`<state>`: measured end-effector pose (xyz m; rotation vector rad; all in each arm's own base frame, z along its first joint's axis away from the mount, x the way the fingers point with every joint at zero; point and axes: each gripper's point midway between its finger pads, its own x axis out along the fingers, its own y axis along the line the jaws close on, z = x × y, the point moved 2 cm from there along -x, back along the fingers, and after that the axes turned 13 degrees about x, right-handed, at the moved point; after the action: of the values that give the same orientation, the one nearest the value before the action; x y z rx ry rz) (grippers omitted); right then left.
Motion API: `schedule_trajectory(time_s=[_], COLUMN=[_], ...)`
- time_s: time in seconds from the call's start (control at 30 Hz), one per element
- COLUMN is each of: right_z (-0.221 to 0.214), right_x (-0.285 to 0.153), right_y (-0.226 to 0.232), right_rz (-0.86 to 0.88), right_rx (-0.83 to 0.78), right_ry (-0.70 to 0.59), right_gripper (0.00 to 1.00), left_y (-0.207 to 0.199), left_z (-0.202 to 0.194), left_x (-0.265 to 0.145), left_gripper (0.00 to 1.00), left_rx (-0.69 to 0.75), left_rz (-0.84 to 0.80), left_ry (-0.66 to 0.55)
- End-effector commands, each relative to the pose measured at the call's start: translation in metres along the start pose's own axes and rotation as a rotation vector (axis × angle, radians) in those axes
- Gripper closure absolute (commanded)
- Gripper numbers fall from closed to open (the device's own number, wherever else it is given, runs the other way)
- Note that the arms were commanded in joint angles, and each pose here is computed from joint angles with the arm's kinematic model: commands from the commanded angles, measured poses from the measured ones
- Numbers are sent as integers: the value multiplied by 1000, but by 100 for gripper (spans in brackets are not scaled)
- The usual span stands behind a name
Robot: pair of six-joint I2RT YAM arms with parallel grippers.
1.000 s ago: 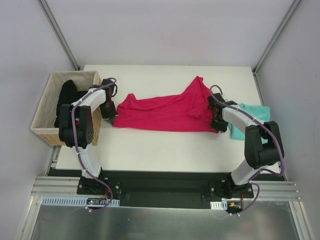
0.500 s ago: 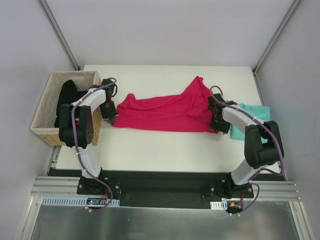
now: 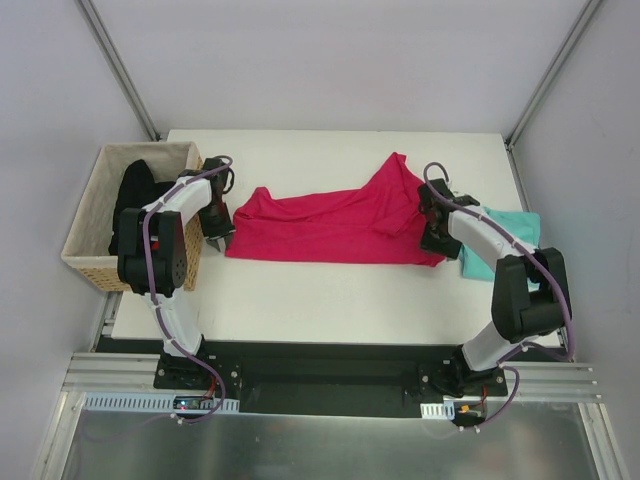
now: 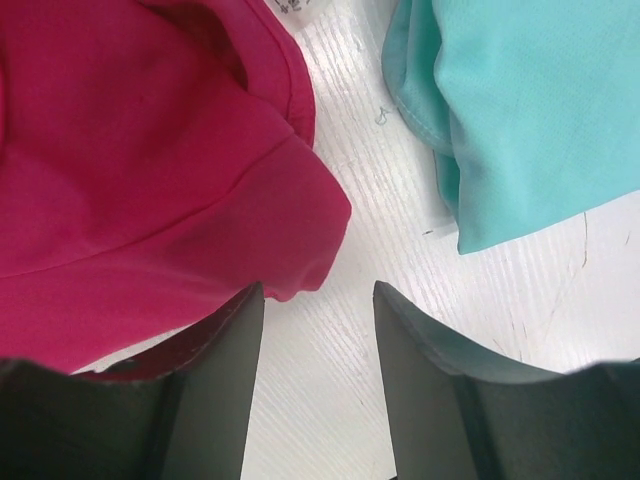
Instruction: Fold and stack the t-shirts
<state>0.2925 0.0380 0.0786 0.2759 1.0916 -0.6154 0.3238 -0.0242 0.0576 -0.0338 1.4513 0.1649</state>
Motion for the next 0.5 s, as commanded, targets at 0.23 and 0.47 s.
schedule_trajectory(time_s=[0.23,0.47], right_z=[27,34], right_x=[-40,-39], right_y=[-5,9], right_rz=[51,92], right_rx=[56,28], right_ry=[-82,-79], right_gripper=[48,48], left_y=[7,3], left_z=[10,24], left_x=[-29,-42], left_gripper=[76,76], left_rx=[-7,-12], left_rz=[9,-21], left_ry=[-68,-117])
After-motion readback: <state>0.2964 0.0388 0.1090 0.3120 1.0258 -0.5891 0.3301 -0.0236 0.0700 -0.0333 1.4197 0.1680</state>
